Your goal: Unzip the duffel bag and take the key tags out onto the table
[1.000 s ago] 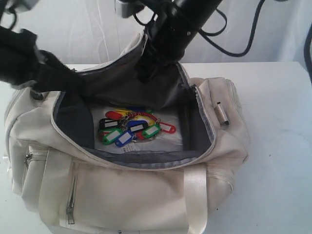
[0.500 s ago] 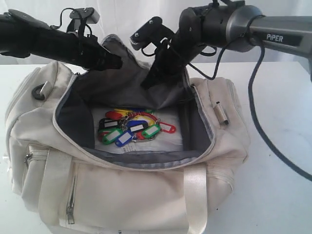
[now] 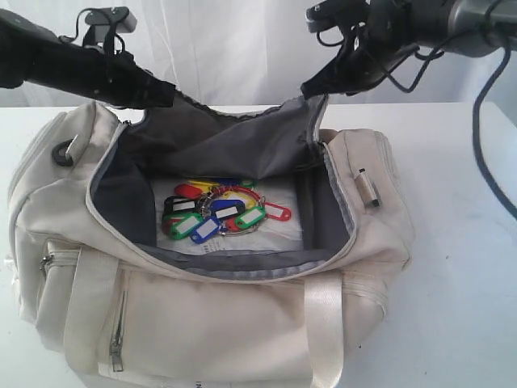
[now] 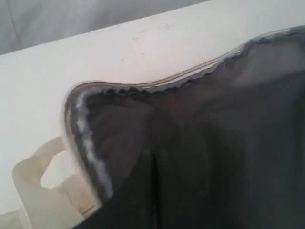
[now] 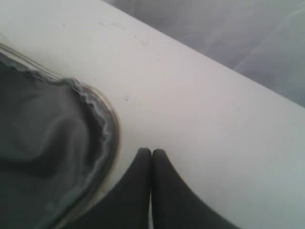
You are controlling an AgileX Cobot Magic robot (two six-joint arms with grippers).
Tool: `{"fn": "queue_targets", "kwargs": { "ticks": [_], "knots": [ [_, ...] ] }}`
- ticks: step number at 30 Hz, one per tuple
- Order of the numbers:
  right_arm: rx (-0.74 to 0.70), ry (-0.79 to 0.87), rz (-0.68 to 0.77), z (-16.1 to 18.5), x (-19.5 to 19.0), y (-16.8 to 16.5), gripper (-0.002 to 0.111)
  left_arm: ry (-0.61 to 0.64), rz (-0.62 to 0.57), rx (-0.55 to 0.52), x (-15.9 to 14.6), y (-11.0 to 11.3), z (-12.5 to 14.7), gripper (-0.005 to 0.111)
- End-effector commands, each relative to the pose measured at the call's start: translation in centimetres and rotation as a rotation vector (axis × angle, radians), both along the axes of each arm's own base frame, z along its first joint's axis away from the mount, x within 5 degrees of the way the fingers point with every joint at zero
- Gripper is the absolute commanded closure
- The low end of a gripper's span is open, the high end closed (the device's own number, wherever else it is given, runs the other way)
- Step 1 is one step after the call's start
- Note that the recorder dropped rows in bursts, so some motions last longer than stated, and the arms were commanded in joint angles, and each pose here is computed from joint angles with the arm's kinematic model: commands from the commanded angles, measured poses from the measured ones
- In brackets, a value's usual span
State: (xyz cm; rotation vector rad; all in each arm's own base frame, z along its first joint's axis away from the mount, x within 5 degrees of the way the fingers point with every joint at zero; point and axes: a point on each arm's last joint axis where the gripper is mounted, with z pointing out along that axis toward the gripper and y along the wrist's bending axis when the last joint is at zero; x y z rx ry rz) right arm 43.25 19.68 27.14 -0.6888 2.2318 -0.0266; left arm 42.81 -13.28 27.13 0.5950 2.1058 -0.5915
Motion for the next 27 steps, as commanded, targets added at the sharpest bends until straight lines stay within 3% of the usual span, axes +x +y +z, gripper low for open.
{"fn": "queue_targets", "kwargs": {
  "ticks": [1,4,7,11,16,22,27],
  "knots": [
    [0.031,-0.009,0.087,4.7,-2.7,-0.2,0.108,-0.045,-0.113,0.003,-3.3,0.0,5.2,0.107],
    [0.018,0.046,0.208,6.7,-4.9,-0.4,0.108,-0.010,-0.152,0.052,-6.2,0.6,8.0,0.107],
    [0.066,0.144,0.364,8.2,-7.5,0.0,0.108,0.023,-0.118,0.109,-9.5,1.8,10.1,0.107],
    [0.174,0.278,0.505,9.5,-10.2,0.6,0.108,0.076,0.001,0.195,-14.6,4.1,10.6,0.107],
    [0.268,0.382,0.611,9.3,-11.8,1.5,0.108,0.078,0.049,0.222,-21.9,6.1,10.4,0.107],
    [0.170,0.433,0.710,5.7,-14.4,4.6,0.108,-0.043,0.157,0.293,-29.7,8.9,10.0,0.107],
    [0.013,0.283,0.610,3.0,-14.9,7.2,0.108,-0.114,0.286,0.338,-33.1,10.9,8.8,0.107]
  ]
}}
